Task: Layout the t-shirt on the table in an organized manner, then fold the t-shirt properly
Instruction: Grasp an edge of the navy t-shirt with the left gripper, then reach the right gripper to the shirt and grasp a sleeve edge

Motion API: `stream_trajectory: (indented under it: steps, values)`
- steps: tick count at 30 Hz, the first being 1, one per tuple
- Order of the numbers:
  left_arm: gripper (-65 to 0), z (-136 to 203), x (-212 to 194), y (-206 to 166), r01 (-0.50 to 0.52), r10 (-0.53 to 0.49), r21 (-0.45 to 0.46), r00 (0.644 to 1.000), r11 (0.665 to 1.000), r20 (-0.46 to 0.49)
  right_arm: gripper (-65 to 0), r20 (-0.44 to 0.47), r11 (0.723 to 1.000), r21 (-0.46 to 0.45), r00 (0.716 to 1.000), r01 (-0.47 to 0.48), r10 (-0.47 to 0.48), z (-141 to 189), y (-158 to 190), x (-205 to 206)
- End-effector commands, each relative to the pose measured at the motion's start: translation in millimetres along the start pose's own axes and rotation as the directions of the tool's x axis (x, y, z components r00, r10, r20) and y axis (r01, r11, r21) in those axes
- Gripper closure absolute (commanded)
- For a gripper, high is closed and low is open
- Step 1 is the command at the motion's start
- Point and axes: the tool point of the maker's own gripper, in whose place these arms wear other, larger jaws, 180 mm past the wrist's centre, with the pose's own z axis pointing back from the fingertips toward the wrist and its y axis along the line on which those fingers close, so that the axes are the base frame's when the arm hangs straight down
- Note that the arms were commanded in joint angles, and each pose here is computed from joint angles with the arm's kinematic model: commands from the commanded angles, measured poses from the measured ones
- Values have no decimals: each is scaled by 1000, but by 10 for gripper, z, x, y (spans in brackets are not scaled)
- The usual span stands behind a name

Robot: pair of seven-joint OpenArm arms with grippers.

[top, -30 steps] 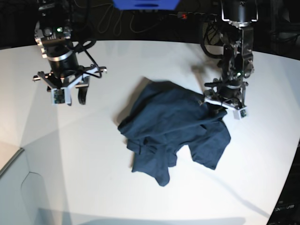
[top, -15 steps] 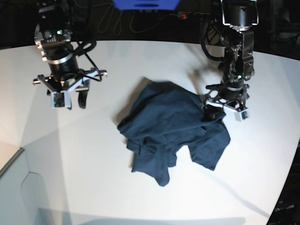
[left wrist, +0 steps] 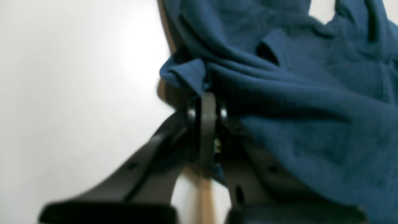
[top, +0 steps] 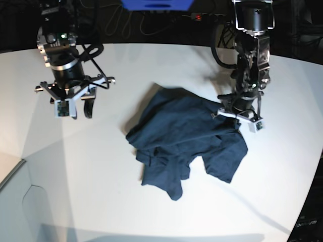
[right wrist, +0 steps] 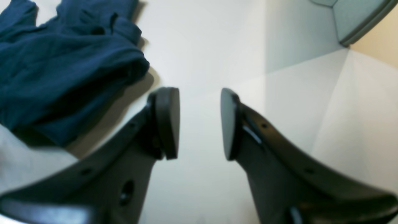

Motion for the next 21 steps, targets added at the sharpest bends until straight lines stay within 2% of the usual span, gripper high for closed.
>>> stream_trajectory:
  steps: [1, 6, 9, 12, 14, 21]
  values:
    - [-1, 47, 184, -29, 10, -9, -14, 998, 1000, 58, -223, 45, 1000, -3, 999, -5, 5, 16, -18, 117]
    - [-1, 365, 363, 138, 43, -43, 4, 991, 999, 128, -224, 89, 1000, 20, 996, -17, 15, -47, 36, 287]
    - [-1, 529, 434, 366, 40, -47, 49, 986, 998, 157, -226, 143, 981, 163, 987, -102, 79, -82, 379, 461]
    - [-1, 611, 445, 613, 44, -59, 99, 986, 994, 156, -226, 188, 936, 296, 973, -189, 137, -91, 748, 580]
    - [-1, 642, 469, 710, 48, -67, 119, 985, 992, 158, -231, 185, 922, 325, 970, -211, 157, -186, 870, 649]
    - [-1, 788, 463, 830, 49, -73, 145, 983, 988, 166, -303, 96, 915, 350, 979, -200, 177, -737, 1046, 743]
